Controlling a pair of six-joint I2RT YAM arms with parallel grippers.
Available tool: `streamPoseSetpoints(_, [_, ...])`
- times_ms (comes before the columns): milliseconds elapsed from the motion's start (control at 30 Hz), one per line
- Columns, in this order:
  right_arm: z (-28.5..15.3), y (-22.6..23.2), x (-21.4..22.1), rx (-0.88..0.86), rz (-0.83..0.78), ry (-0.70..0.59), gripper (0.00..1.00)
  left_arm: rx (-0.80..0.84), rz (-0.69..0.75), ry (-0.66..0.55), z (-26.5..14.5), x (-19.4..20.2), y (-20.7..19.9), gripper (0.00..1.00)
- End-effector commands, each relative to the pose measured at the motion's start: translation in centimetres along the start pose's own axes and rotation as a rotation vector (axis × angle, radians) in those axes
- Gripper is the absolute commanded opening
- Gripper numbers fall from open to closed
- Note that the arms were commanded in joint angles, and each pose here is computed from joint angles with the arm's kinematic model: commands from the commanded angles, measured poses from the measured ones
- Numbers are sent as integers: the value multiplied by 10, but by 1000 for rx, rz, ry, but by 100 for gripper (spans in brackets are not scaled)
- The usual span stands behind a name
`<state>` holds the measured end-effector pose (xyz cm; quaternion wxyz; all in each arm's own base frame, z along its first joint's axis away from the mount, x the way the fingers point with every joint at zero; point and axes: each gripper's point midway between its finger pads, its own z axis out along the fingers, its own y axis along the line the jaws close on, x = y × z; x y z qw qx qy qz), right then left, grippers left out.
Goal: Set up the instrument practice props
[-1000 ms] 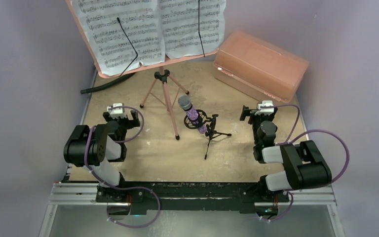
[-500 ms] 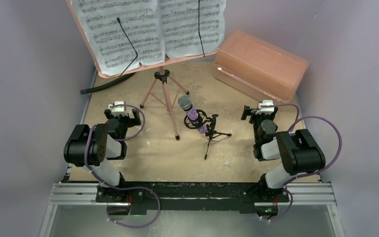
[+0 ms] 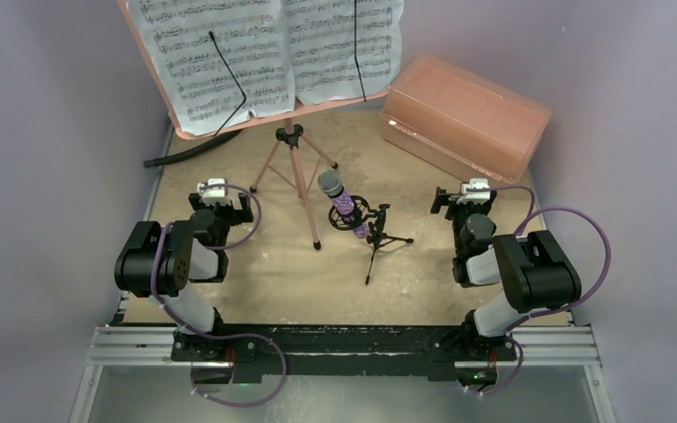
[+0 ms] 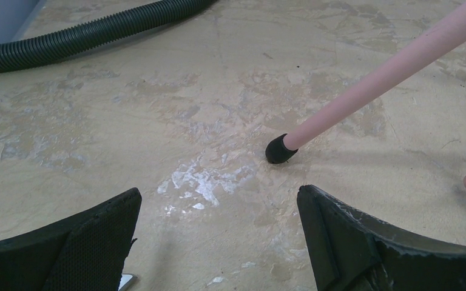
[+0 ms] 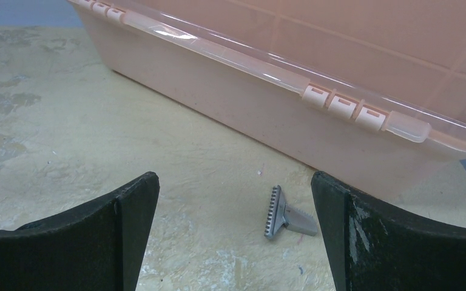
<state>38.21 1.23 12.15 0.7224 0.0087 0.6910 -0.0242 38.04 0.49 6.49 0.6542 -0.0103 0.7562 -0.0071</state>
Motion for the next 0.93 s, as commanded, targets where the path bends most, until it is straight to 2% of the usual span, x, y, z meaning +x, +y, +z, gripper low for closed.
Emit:
streamPoseSetpoints(0, [8,0,-24,-3,-1,-84,98,-5,21,-34,6,-13,-1,99])
streamPoseSetpoints(733, [8,-1,-24,-1,-2,-85,98,0,29,-28,8,-12,-3,99])
streamPoseSetpoints(900, [8,0,-24,-2,-2,-85,98,-40,48,-15,9,-11,-5,99])
